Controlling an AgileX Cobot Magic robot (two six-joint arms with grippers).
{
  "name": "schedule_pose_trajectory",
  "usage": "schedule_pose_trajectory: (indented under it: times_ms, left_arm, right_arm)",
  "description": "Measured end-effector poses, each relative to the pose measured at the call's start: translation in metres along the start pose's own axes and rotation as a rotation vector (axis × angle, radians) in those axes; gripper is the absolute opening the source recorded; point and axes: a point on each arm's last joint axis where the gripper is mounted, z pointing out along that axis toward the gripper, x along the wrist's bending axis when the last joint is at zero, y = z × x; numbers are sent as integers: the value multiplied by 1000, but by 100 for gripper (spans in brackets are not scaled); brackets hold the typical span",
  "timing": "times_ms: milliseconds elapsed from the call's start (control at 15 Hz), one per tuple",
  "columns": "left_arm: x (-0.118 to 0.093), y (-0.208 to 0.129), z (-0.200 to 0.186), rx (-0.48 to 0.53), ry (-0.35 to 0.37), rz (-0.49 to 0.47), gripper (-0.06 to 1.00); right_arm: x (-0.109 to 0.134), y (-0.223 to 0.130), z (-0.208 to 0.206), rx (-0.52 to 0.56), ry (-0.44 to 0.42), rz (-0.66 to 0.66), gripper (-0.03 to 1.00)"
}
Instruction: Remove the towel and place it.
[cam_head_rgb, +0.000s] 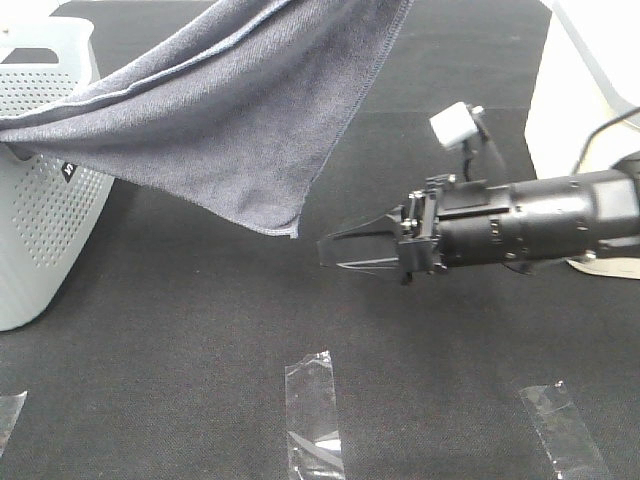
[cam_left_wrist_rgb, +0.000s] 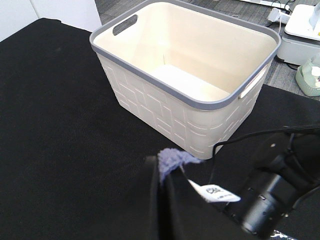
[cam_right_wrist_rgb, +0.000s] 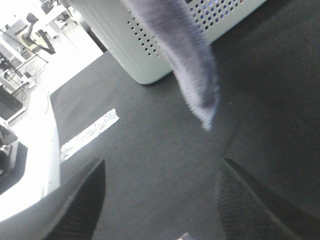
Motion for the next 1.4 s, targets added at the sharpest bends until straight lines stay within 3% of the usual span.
schedule_pose_trajectory:
  times_ms: [200, 467, 867, 1000, 1133, 1267, 1400]
  left_arm:
    - [0, 1, 0, -13, 2, 0, 0]
    - [0, 3, 0, -29, 5, 0, 0]
    - [1, 3, 0, -35, 7, 0, 0]
    - [1, 3, 0, -35, 7, 0, 0]
    - [1, 3, 0, -35, 7, 1, 0]
    - [1, 3, 0, -35, 7, 15, 0]
    - [1, 3, 0, -35, 7, 21, 0]
  right_arm:
    - [-2, 6, 25, 26, 45, -89, 61]
    - [-7, 24, 47, 65, -21, -176, 61]
    - [-34, 21, 42, 149, -312, -27, 61]
    - [-31, 22, 43, 136, -277, -17, 61]
    - [-21, 24, 45, 110, -172, -18, 61]
    - [-16, 19, 46, 168, -116, -27, 61]
    - [-17, 11, 44, 254, -127, -6, 61]
